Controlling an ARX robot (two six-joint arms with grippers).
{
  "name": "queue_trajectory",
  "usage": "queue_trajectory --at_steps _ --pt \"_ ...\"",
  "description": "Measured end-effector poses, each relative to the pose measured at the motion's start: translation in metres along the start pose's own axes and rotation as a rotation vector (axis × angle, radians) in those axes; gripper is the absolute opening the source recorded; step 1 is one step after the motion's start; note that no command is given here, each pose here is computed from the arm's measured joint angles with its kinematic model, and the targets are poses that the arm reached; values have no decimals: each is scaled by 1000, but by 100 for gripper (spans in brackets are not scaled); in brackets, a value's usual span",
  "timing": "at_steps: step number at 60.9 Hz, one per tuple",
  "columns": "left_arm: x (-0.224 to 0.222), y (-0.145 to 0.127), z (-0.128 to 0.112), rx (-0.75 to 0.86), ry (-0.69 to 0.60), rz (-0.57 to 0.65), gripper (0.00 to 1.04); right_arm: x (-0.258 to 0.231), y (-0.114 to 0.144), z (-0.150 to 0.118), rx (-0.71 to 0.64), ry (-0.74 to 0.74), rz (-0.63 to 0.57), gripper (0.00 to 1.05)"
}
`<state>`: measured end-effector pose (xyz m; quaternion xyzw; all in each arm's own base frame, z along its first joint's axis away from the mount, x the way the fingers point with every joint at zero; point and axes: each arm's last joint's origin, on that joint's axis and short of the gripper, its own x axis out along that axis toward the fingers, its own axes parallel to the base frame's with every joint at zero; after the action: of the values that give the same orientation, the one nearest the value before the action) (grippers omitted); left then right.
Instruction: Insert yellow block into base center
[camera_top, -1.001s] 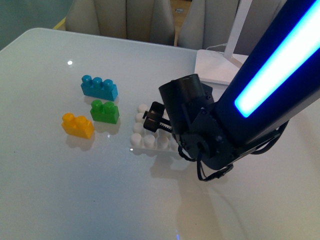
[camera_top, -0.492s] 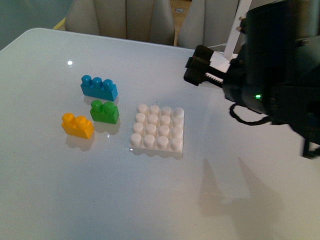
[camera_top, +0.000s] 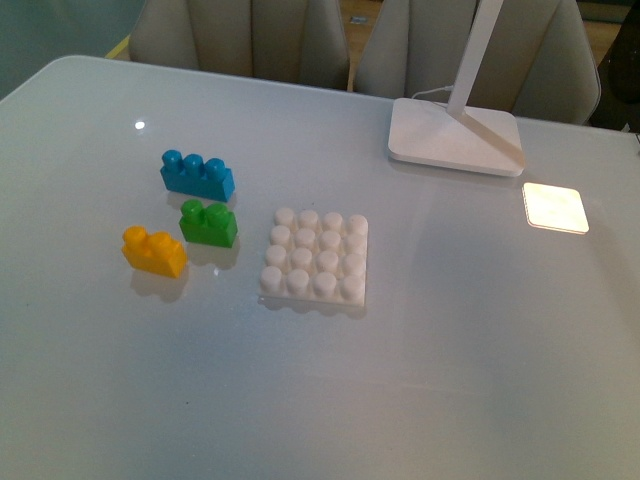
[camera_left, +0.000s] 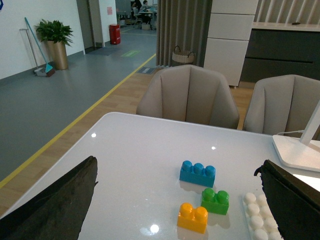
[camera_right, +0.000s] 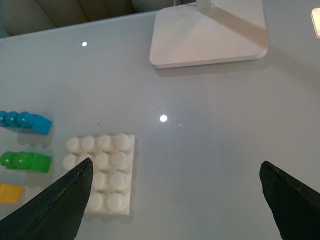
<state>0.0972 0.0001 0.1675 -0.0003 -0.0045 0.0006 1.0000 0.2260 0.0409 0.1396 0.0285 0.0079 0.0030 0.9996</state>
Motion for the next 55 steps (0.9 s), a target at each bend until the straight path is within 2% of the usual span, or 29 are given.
queue_trajectory --at_steps 18,34,39,55 --pt "0 0 0 0 0 0 97 -39 -20 8 -45 7 -2 2" --pt "0 0 0 0 0 0 97 -64 -32 23 -51 1 21 2" --pt "0 0 0 0 0 0 97 -72 -39 24 -50 0 -8 2" --pt "0 0 0 0 0 0 97 -88 -38 27 -51 -12 -5 2"
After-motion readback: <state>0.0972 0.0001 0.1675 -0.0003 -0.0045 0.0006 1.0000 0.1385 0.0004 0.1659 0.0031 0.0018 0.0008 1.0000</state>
